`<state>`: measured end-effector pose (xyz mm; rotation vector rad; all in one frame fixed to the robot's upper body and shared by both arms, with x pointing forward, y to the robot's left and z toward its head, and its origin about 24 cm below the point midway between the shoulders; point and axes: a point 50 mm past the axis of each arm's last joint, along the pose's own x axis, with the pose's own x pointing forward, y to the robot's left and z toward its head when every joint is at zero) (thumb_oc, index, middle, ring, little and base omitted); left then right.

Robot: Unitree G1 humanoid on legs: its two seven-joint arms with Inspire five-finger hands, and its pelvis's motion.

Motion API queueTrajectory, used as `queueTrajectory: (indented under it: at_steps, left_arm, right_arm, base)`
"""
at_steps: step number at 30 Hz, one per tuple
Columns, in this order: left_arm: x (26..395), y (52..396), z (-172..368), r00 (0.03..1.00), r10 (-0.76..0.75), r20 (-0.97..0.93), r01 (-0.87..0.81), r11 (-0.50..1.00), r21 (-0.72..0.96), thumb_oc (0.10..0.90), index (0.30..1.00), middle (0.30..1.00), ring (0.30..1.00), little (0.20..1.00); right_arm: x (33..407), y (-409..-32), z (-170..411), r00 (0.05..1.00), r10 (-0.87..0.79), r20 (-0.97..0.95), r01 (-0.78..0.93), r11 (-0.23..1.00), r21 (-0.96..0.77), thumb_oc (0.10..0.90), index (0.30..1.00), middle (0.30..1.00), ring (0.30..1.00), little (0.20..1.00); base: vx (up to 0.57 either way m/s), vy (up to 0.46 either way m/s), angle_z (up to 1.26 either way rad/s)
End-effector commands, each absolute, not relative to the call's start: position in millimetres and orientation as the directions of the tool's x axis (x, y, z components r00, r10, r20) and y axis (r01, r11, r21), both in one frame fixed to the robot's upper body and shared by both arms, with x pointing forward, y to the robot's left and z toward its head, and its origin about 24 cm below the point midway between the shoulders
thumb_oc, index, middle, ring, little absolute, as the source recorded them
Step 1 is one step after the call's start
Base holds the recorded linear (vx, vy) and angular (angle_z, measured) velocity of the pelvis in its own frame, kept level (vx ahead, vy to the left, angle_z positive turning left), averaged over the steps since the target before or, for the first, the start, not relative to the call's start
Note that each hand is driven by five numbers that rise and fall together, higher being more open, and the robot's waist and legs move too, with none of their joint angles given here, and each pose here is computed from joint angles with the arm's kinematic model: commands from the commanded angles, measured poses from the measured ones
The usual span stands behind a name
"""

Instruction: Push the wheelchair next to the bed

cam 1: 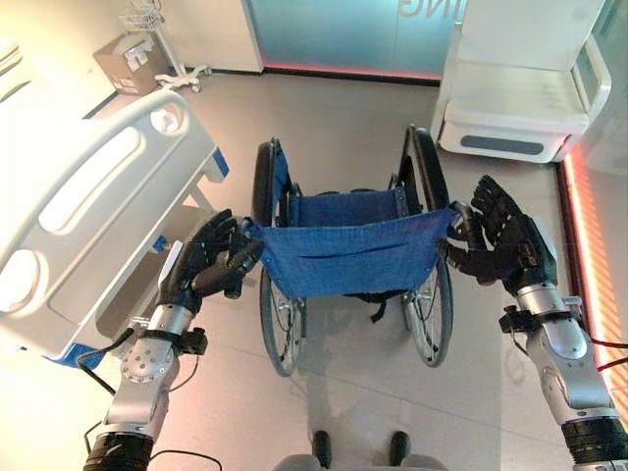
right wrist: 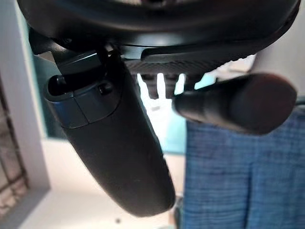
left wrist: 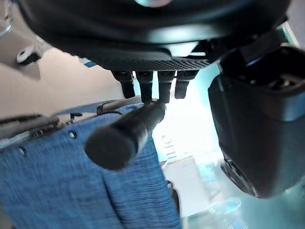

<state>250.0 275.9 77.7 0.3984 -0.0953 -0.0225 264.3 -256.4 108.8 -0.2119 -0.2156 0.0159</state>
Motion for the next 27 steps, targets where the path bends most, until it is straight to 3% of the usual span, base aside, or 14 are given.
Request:
queueTrajectory:
  at_steps: [1,7,17,27]
  left_arm:
    - [259,284,101,0.993,-0.073,0.091,0.011,0.837,0.548,0.800,0.900,0.900,0.900,0.900]
    - [262,293,97,0.999,-0.033,-0.013,0.032,0.710,0.703,0.800,0.900,0.900,0.900,0.900]
    - [275,310,98,0.989,0.132,-0.073,0.002,0.470,0.882,0.800,0.900,0.900,0.900,0.900]
    - [296,300,104,0.987,0.150,-0.050,-0.024,0.451,0.892,0.800,0.900,0.900,0.900,0.900]
  right_arm:
    - [273,-246,164,0.913,0.134,0.385,0.017,0.931,-0.364,0.800,0.900,0.900,0.900,0.900]
    - [279,-259,165,0.938,0.043,0.344,0.153,0.840,-0.521,0.800,0.900,0.900,0.900,0.900]
    - [288,-272,192,0.868,-0.119,0.482,0.420,0.694,-0.585,0.800,0.900,0.900,0.900,0.900]
    - [309,-261,182,0.939,-0.127,0.320,0.312,0.706,-0.636,0.800,0.900,0.900,0.900,0.900]
  base:
    - [0.00,0.000,0.00]
    - [0.00,0.000,0.00]
    - [0.00,0.000,0.00]
    - [0.00,0.000,0.00]
